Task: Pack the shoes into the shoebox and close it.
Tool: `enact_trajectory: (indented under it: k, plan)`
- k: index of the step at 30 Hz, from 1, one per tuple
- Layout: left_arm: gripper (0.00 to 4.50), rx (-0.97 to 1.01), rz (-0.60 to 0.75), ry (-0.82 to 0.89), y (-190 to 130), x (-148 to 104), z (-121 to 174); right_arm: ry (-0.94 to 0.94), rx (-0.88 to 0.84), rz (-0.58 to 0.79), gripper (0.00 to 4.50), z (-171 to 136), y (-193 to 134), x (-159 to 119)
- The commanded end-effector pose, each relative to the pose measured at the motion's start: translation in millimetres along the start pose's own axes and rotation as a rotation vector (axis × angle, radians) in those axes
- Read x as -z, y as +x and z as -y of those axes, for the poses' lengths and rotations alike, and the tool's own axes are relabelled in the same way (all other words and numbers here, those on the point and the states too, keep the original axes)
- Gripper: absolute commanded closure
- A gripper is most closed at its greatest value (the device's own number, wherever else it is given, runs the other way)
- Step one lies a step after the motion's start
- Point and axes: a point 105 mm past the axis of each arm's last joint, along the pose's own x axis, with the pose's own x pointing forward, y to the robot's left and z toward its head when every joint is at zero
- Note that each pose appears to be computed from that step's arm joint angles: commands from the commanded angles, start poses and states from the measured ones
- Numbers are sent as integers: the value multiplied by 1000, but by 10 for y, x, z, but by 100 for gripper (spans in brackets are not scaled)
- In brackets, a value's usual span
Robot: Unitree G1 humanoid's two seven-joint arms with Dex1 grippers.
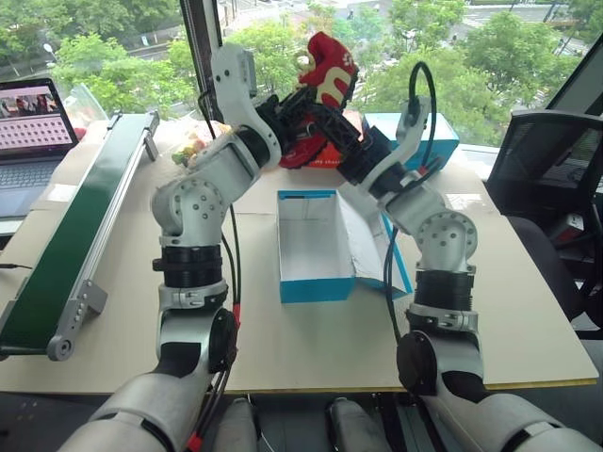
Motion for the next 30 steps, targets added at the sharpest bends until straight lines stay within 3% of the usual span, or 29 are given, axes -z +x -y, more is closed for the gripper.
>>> enact_trajectory:
  k: [1,4,8,12,13,15,18,23,30]
  plan:
    - [436,72,32,26,-44,-130,150,-16,-73,53,334,-182,42,-153]
    - [315,48,14,48,-159,-142,-51,-23,-71,54,399,-194,49,-161]
    - [164,41,-26,194,-466,-306,-353,-114,-42,38,406,-225,65,-211]
    - [16,37,-165,468,-768,-323,-586,-195,18,-30,406,-202,61,-157]
    - [0,27,-216,543,-862,-312,-679,-246,43,-73,406,-189,57,-103]
    - [0,90,-383,702,-1132,-163,-793,-344,129,-234,406,-95,14,134]
    - [0,205,-540,785,-1349,86,-792,-471,208,-410,406,26,-95,392]
    - [0,226,-530,757,-1326,217,-767,-577,321,-578,406,257,-299,630]
    - [0,221,-510,739,-1304,310,-737,-691,456,-707,406,627,-626,775]
